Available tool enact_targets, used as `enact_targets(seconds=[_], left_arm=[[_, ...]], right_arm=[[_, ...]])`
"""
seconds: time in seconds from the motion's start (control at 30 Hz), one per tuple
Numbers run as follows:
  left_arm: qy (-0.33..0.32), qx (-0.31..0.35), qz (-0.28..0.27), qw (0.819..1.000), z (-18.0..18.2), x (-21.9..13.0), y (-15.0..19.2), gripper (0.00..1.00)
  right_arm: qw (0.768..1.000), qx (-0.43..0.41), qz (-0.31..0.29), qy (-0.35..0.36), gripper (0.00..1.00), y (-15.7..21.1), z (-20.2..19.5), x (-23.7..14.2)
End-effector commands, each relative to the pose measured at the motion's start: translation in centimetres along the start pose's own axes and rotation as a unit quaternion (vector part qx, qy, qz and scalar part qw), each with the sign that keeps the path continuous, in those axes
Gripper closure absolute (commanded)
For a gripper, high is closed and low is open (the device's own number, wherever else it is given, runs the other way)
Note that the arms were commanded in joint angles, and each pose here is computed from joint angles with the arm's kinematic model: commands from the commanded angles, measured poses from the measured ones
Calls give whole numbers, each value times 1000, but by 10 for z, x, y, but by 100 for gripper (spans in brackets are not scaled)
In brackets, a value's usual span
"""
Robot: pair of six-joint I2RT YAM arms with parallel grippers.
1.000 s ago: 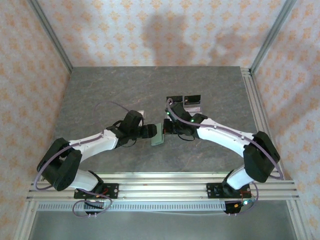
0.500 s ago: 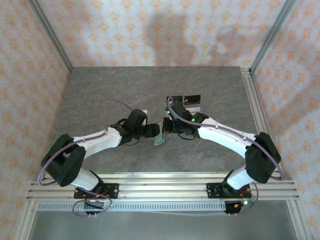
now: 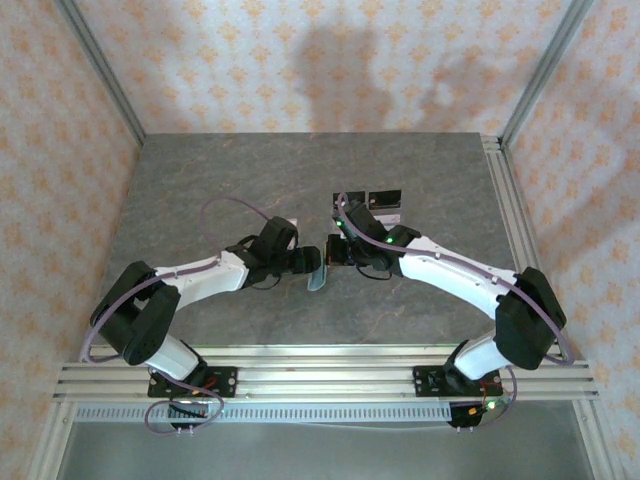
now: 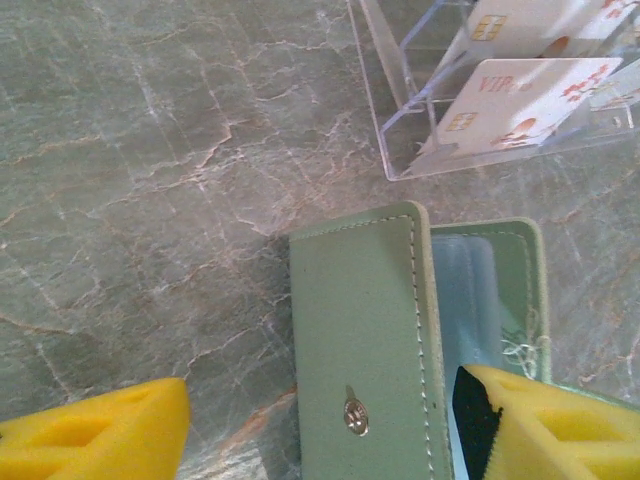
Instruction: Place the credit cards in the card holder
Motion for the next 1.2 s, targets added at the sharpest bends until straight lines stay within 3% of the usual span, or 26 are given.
enact_targets(seconds=[0.0,0.7,0.83,1.07,1.17], left_arm=[[-16,7,-16,1000,-2,-1,-4,30],[-108,-18,-13,994,53,-4,38,45],[-108,-22,-16,994,56,-6,41,45],[-104,-26,-16,994,60,-6,46,46],[-102,-25,-18,994,59,-8,46,46]], right_arm=[[1000,1,-15,3,100,-3,-1,-12],[993,51,27,99,100,63,-83,44],[990,56,32,123,85,70,-94,49],[984,53,36,165,68,74,-108,46],[980,51,33,190,53,73,-114,38]])
Point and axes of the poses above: each hand's point on the last joint's axis, 136 mm out from that joint toward the fingers, its own x axis out along the fingers, its own z axis along the line the jaws close on, y = z × x, the point moved 7 cm from there along -x, back along the fingers, and after that the axes turned 3 degrees about -x, right-handed, at the moved point
